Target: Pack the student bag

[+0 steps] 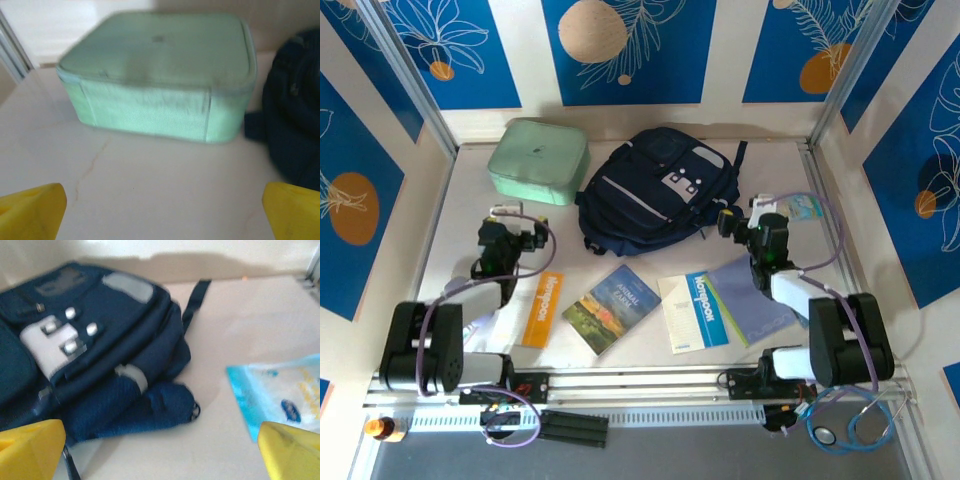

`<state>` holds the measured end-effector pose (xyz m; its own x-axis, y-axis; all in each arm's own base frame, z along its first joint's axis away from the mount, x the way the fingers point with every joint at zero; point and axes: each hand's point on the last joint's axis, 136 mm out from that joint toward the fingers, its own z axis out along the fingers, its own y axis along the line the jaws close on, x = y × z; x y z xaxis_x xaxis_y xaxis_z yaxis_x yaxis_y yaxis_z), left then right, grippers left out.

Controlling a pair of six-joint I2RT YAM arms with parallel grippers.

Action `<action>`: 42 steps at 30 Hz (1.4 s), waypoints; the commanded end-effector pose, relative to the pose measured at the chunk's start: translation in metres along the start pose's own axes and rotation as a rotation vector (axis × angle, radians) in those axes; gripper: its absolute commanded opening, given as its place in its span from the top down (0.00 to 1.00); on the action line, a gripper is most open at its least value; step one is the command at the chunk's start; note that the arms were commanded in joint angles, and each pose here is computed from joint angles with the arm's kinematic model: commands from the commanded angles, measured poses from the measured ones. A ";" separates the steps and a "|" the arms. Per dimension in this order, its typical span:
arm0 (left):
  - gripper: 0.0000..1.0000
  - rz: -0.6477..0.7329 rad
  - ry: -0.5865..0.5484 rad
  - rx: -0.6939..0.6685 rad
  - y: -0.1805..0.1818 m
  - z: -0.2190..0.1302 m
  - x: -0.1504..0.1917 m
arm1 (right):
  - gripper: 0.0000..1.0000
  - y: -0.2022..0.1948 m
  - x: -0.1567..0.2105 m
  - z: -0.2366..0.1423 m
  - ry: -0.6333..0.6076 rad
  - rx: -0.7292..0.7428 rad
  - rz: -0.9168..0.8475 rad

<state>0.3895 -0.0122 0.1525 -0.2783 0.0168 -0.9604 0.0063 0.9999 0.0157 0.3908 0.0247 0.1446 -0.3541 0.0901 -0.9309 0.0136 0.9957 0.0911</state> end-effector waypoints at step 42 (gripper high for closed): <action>0.00 -0.631 0.639 0.554 -0.263 0.024 0.044 | 0.84 0.070 0.069 0.081 0.837 -0.186 0.692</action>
<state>0.3891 -0.2568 0.0898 -0.8233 -0.3957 -0.4070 0.0035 0.7134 -0.7007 0.4523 0.0861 0.0532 -0.7958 0.5823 -0.1660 0.3959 0.7078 0.5850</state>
